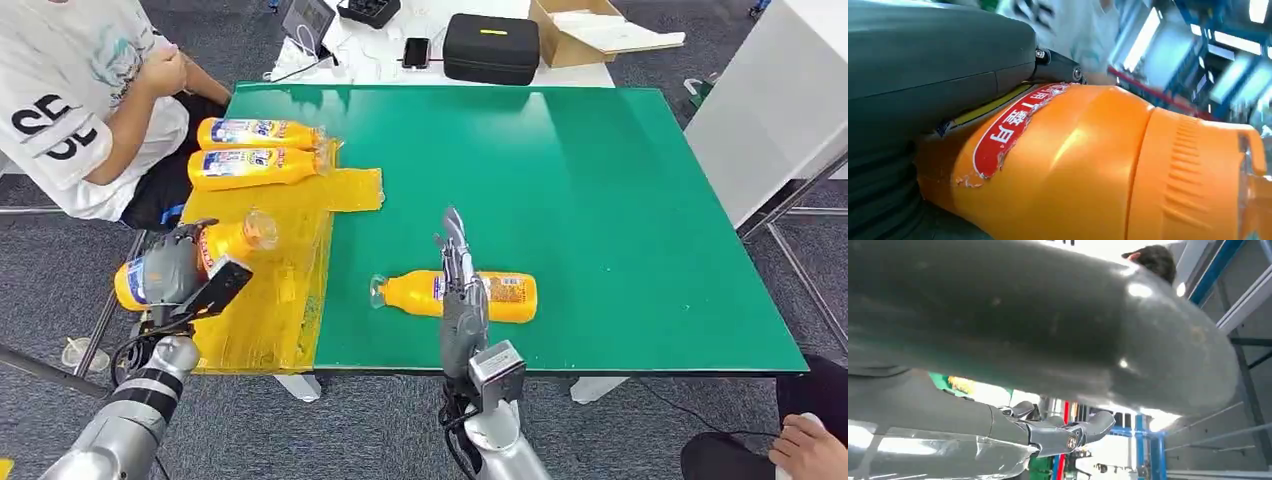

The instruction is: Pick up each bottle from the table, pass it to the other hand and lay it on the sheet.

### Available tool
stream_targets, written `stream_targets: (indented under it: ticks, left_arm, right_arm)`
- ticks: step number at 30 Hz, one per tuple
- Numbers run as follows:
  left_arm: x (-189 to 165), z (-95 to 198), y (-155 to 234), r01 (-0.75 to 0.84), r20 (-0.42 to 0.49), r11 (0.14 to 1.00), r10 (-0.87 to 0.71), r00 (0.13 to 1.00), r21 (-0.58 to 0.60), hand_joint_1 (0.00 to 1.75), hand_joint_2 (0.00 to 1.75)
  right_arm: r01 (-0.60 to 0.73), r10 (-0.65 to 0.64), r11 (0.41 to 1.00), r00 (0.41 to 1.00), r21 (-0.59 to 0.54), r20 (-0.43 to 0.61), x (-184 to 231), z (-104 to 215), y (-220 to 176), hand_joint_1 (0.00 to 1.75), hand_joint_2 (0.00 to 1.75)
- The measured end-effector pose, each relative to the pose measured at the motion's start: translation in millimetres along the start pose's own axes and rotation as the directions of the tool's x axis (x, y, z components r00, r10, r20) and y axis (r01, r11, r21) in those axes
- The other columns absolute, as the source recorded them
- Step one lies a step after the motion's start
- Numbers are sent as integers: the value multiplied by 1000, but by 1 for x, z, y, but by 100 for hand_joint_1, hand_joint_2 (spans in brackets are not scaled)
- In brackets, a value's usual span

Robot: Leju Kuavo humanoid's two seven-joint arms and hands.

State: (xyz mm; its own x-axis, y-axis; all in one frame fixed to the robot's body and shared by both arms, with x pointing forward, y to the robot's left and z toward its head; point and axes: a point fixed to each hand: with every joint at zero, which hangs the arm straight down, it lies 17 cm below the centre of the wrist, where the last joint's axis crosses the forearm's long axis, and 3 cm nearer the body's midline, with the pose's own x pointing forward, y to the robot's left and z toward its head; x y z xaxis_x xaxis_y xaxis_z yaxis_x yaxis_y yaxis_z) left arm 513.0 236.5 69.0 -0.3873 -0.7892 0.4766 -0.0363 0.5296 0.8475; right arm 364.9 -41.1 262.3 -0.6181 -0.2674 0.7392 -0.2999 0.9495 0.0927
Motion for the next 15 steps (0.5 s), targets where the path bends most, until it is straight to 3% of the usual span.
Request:
stream_targets:
  ticks: [7,15]
  left_arm:
    - [-12,15,-45,85,11,963,-85,996,-256,175,175]
    - [-13,33,-80,146,68,879,-129,989,-454,175,175]
  right_arm:
    - [37,-37,999,999,28,-8,-2,0,3,0,0]
    - [64,-61,996,997,63,-48,-15,5,10,0,0]
